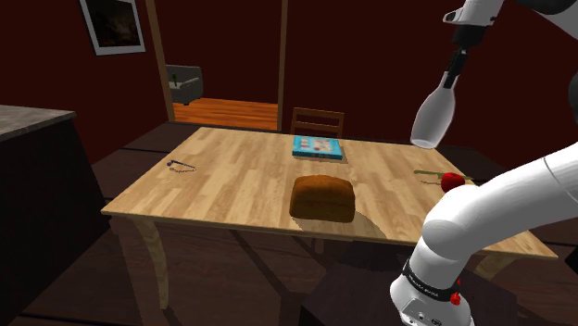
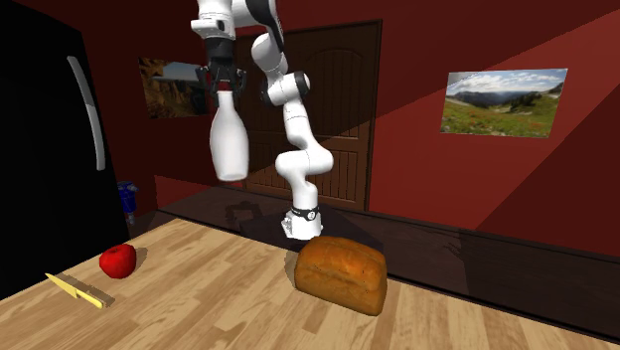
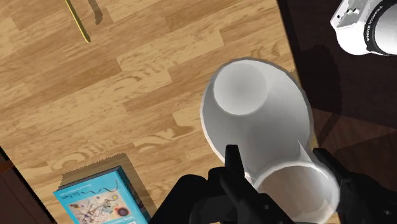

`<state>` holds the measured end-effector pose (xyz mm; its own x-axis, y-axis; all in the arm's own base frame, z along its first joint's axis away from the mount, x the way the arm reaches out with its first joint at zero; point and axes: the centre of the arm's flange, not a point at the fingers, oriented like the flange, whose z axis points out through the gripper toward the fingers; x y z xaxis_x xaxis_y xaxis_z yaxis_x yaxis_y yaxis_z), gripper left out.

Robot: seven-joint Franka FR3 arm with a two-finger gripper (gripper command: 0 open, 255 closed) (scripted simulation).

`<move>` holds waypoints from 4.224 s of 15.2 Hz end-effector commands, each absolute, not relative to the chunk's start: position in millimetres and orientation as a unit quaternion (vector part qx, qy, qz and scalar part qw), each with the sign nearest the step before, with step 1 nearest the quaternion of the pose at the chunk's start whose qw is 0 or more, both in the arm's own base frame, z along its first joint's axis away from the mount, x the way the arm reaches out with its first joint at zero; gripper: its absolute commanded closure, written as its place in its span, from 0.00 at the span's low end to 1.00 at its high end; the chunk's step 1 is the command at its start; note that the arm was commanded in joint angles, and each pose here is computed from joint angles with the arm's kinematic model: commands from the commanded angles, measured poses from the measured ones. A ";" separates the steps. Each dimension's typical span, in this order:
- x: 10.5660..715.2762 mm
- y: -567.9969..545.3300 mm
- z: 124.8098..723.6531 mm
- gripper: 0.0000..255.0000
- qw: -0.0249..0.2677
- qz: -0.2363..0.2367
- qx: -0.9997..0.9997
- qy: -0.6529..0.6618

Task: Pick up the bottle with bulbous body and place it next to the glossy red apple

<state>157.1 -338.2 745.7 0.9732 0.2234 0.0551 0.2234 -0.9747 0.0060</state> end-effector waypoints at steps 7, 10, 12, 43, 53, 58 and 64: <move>99.1 -428.1 748.3 1.00 0.000 -0.027 -0.993 -0.113; 77.3 -461.2 748.6 1.00 0.000 -0.027 -0.993 -0.113; 62.7 -483.2 748.7 1.00 0.000 -0.027 -0.993 -0.113; 54.1 -496.2 590.4 1.00 0.000 -0.027 -0.993 -0.113; 54.1 -496.2 537.6 1.00 0.000 -0.027 -0.993 -0.113; 54.1 -496.2 511.2 1.00 0.000 -0.027 -0.993 -0.113; 54.1 -496.2 479.5 1.00 0.000 -0.027 -0.993 -0.113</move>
<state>53.6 -496.0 484.5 0.9730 0.2245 0.0543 0.2245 -0.9745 0.0064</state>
